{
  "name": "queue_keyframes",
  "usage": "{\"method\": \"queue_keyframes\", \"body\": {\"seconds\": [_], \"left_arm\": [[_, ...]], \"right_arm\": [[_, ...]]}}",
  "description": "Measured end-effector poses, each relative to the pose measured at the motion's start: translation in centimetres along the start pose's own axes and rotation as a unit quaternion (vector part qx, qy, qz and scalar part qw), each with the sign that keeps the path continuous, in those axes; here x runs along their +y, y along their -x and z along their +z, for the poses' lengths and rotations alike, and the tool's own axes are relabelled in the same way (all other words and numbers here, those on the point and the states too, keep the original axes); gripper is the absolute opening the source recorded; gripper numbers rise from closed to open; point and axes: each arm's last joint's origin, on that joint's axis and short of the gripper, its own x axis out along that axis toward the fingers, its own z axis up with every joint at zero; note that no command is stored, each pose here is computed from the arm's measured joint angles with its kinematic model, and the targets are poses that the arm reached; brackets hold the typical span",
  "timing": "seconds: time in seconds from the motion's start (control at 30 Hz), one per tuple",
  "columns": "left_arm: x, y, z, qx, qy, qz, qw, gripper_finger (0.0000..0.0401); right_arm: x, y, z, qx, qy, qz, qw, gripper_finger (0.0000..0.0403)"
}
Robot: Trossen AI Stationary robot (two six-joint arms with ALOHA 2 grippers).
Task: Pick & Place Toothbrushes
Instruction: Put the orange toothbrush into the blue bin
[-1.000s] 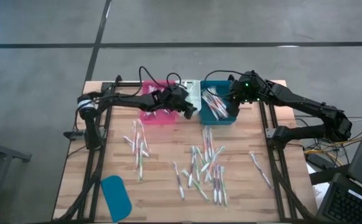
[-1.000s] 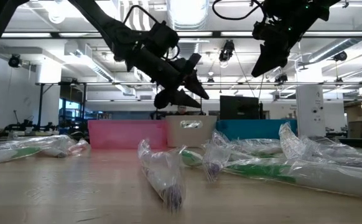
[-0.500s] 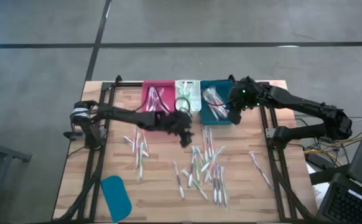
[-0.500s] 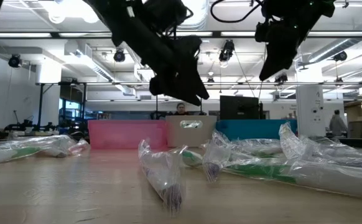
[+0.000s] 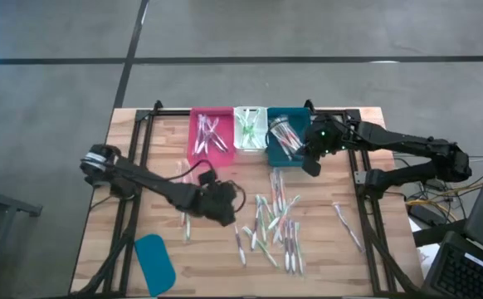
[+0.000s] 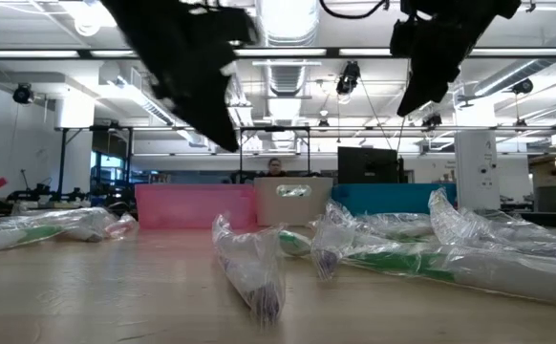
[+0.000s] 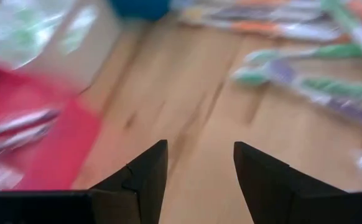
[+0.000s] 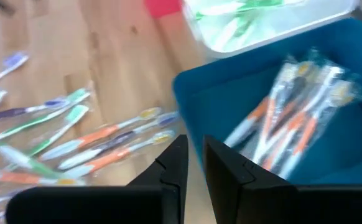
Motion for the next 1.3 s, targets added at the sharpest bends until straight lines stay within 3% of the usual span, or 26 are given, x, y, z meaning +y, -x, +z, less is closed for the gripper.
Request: {"method": "queue_keyframes", "body": {"seconds": [0.17, 0.33, 0.57, 0.8, 1.03, 1.3], "left_arm": [[0.6, 1.9, -1.8, 0.024, 0.024, 0.073, 0.997, 0.0188], [1.8, 2.7, -2.9, 0.049, 0.039, 0.126, 0.99, 0.0188], [3.3, 3.1, -4.1, 0.04, 0.049, 0.14, 0.988, 0.0188], [5.4, 3.3, -6.1, -0.003, 0.105, 0.089, 0.991, 0.0188], [7.3, 3.0, -8.9, -0.053, 0.156, -0.011, 0.986, 0.0188], [9.2, 3.4, -11.2, -0.085, 0.199, -0.047, 0.975, 0.0188]], "right_arm": [[2.6, -0.1, -0.3, 0.007, 0.02, 0.038, 0.999, 0.0048], [5.9, 0.0, -0.9, 0.002, 0.077, 0.082, 0.994, 0.0045], [10.4, 0.0, -2.7, -0.026, 0.198, 0.15, 0.968, 0.0028], [12.9, -1.4, -4.6, -0.077, 0.29, 0.192, 0.934, 0.0038], [14.6, -4.2, -5.5, -0.05, 0.391, 0.151, 0.907, 0.0078], [17.1, -7.7, -5.7, -0.003, 0.416, 0.142, 0.898, 0.0132]]}}
